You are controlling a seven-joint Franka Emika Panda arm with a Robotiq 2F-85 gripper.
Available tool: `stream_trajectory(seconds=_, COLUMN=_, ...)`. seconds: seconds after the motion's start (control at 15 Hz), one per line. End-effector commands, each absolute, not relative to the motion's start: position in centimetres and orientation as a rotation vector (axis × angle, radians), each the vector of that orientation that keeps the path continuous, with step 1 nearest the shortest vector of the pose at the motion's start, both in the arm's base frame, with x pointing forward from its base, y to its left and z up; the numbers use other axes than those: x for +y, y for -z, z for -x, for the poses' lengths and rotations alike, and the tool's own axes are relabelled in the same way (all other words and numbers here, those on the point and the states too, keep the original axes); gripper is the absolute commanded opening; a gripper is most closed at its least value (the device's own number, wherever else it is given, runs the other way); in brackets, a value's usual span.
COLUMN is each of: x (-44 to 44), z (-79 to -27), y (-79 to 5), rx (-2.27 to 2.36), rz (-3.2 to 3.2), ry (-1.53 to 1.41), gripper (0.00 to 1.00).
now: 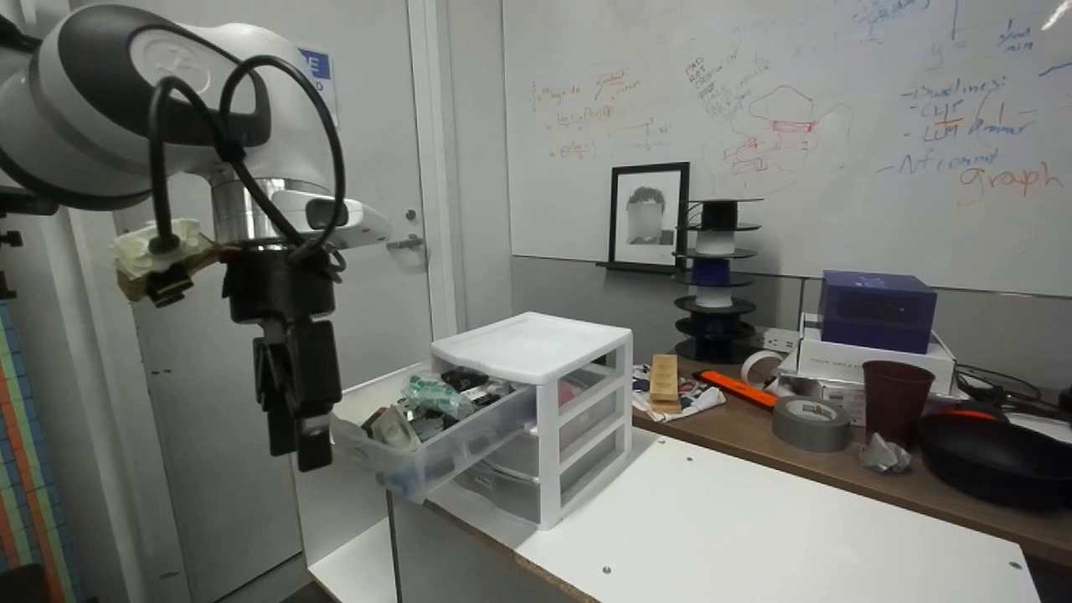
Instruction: Pick up the two white objects from the counter and put them in the open drawer and close it
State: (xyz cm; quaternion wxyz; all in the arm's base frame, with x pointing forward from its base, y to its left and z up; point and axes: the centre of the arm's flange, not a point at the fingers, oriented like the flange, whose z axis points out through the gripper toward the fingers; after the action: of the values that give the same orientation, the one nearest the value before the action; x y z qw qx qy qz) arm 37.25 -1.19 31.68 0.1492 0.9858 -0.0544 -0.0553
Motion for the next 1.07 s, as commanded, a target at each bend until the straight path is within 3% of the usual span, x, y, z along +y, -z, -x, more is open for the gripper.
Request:
stream_trajectory(seconds=0.0, x=-1.4, z=-39.5, y=-30.7, rx=-0.174, rz=-2.857, ry=0.144, gripper=0.70)
stream_trajectory(seconds=0.53, x=-1.9, z=-41.5, y=-30.0, rx=-0.299, rz=-2.869, ry=-0.111, gripper=0.08)
stream_trajectory(seconds=0.73, x=-2.4, z=-42.9, y=-30.3, rx=-0.321, rz=-2.851, ry=-0.282, gripper=0.00)
stream_trajectory(seconds=1.0, x=-3.8, z=-44.5, y=-30.5, rx=-0.357, rz=-2.803, ry=-0.424, gripper=0.02)
